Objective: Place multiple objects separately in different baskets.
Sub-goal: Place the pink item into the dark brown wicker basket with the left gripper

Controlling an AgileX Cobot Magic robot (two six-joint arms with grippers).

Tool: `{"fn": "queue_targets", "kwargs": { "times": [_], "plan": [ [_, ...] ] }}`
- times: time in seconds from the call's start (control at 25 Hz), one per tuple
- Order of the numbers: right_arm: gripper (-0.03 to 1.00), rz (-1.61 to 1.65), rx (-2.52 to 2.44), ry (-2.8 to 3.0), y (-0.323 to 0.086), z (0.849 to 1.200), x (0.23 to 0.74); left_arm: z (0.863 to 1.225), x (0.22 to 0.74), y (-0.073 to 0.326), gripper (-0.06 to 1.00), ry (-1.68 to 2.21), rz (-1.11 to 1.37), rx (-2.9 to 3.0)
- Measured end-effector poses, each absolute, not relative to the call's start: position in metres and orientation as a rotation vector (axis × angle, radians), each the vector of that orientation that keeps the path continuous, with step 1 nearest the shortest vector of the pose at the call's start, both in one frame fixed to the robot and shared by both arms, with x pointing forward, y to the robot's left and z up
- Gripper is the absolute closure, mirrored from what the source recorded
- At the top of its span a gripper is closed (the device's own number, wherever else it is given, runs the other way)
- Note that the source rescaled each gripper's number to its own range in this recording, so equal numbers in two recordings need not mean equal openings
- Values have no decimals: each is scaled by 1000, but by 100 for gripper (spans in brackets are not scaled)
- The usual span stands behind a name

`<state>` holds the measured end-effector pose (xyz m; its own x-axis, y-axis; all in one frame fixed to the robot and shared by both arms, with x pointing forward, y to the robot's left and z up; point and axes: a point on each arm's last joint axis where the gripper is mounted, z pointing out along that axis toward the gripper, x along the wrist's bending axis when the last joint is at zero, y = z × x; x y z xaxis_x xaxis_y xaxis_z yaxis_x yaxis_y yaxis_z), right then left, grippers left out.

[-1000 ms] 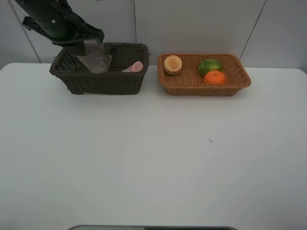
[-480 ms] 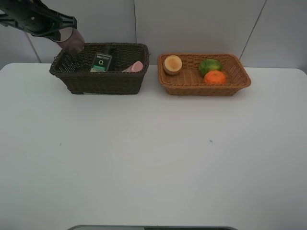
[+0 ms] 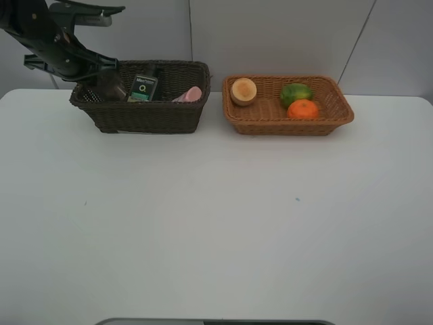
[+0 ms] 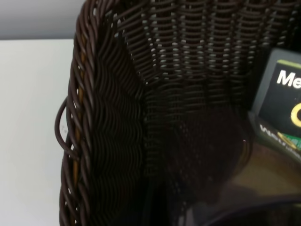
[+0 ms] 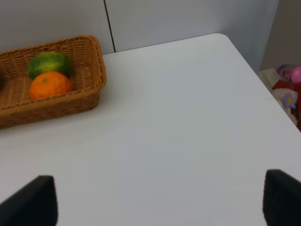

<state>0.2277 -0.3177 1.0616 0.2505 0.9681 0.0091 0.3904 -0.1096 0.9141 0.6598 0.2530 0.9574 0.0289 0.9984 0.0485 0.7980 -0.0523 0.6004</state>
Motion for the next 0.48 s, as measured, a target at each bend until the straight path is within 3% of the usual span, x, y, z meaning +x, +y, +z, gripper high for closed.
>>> {"fn": "queue_targets", "kwargs": {
  "times": [0.2, 0.28, 0.48],
  "plan": [
    [5, 841, 1659, 1276, -318, 1062, 228, 956, 660, 253, 92, 1820, 659, 1912],
    [5, 841, 1659, 1276, -318, 1062, 228, 956, 660, 253, 82, 1818, 660, 1914],
    [5, 841, 1659, 1276, -318, 1062, 228, 957, 661, 253, 16, 1808, 665, 1921]
  ]
}}
